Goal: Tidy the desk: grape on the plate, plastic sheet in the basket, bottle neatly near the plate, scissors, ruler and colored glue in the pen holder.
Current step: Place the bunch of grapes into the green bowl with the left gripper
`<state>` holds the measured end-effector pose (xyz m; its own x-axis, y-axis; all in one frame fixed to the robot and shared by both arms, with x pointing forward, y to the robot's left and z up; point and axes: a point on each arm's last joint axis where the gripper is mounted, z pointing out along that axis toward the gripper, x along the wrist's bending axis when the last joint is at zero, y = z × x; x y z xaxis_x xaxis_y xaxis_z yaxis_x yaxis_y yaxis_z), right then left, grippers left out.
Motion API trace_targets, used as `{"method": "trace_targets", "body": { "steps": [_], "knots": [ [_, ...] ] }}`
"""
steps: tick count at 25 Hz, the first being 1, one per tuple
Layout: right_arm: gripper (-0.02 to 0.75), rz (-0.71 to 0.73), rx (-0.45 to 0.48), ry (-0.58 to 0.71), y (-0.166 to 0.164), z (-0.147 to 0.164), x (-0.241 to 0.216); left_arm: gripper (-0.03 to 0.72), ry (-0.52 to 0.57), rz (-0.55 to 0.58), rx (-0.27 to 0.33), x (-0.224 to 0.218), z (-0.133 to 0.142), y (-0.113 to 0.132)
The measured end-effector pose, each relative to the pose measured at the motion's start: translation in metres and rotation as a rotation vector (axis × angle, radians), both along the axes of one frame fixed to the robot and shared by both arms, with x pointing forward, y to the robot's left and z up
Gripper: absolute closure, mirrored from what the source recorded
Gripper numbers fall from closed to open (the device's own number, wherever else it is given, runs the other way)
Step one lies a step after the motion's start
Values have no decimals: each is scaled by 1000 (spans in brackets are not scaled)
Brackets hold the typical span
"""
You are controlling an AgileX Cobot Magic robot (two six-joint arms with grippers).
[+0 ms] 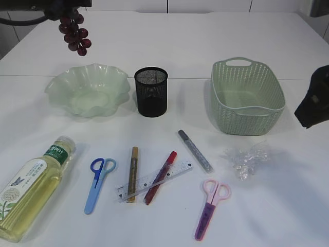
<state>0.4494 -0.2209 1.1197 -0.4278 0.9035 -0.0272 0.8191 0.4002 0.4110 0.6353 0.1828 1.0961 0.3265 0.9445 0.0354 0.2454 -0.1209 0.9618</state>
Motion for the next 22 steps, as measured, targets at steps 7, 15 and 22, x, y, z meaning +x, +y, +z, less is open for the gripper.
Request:
{"method": "trace_targets", "body": {
  "steps": [7, 15, 22],
  "knots": [
    [300, 0, 0, 0, 0, 0, 0, 533, 107, 56, 28, 47, -58, 11],
    [300, 1, 34, 12, 3, 0, -1, 465, 265, 74, 64, 65, -133, 15],
    [300, 1, 75, 46, 8, -3, 1, 169, 265, 73, 66, 67, -134, 15]
  ]
}}
